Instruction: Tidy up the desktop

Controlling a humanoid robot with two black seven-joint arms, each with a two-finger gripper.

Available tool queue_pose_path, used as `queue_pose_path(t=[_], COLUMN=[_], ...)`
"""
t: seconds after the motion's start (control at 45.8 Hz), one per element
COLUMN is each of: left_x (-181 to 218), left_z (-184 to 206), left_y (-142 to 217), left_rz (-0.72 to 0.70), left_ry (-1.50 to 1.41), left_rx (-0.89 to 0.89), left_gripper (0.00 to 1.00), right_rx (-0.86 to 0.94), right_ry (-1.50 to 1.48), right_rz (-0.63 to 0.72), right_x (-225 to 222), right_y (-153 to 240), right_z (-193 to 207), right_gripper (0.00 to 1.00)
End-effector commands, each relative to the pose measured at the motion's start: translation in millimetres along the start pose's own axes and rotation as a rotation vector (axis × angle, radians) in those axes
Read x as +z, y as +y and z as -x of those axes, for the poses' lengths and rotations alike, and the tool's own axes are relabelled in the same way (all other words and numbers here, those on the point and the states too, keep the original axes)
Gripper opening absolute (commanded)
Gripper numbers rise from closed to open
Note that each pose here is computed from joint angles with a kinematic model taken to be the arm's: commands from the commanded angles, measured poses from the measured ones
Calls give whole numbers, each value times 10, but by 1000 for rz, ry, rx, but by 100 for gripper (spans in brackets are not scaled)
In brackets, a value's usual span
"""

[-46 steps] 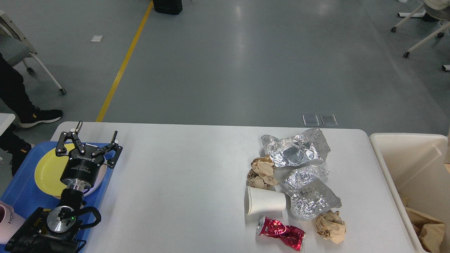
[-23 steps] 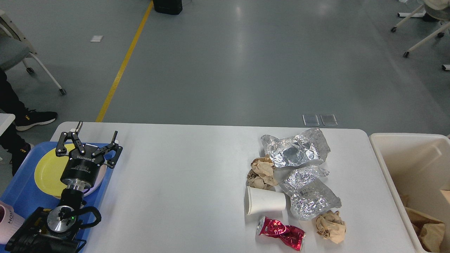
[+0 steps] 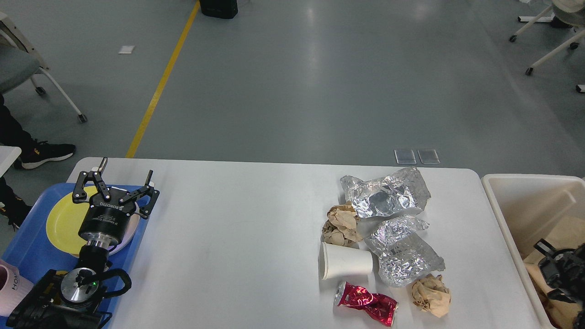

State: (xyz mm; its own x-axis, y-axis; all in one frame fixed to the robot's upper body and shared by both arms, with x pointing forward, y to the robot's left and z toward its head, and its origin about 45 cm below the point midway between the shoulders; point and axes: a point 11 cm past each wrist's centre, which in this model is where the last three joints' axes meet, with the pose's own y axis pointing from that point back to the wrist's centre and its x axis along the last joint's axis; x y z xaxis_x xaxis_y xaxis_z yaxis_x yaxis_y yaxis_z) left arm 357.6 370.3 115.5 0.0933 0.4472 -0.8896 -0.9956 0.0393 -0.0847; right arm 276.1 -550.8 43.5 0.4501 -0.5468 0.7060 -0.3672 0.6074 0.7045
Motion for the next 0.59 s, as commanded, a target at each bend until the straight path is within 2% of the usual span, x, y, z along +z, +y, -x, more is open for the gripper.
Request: queue_pose_path(t=[0.0, 0.328, 0.349, 0.393, 0.437, 0.48, 0.568], left_x=[0, 0, 1, 0, 0, 0, 0], left_z=[0, 0, 5, 0, 0, 0, 0], left_y=[0, 0, -6, 0, 0, 0, 0], left_rz=[0, 0, 1, 0, 0, 0, 0], left_ry=[0, 0, 0, 0, 0, 0, 0], left_rx=[0, 0, -2, 0, 0, 0, 0], left_gripper=[97, 97, 97, 97, 97, 97, 97], right_rx=[8, -6, -3, 2, 22, 44, 53], right_ry=[-11, 8, 9, 9, 5, -1, -10], right_rz=[2, 43, 46, 47, 46, 41, 32], right_x=[16, 247, 266, 272, 265, 239, 182], right_y=[-5, -37, -39, -39, -38, -35, -27], right_z=[56, 205, 206, 194, 157, 107, 45], right_gripper=[0, 0, 7, 32, 62, 98, 100])
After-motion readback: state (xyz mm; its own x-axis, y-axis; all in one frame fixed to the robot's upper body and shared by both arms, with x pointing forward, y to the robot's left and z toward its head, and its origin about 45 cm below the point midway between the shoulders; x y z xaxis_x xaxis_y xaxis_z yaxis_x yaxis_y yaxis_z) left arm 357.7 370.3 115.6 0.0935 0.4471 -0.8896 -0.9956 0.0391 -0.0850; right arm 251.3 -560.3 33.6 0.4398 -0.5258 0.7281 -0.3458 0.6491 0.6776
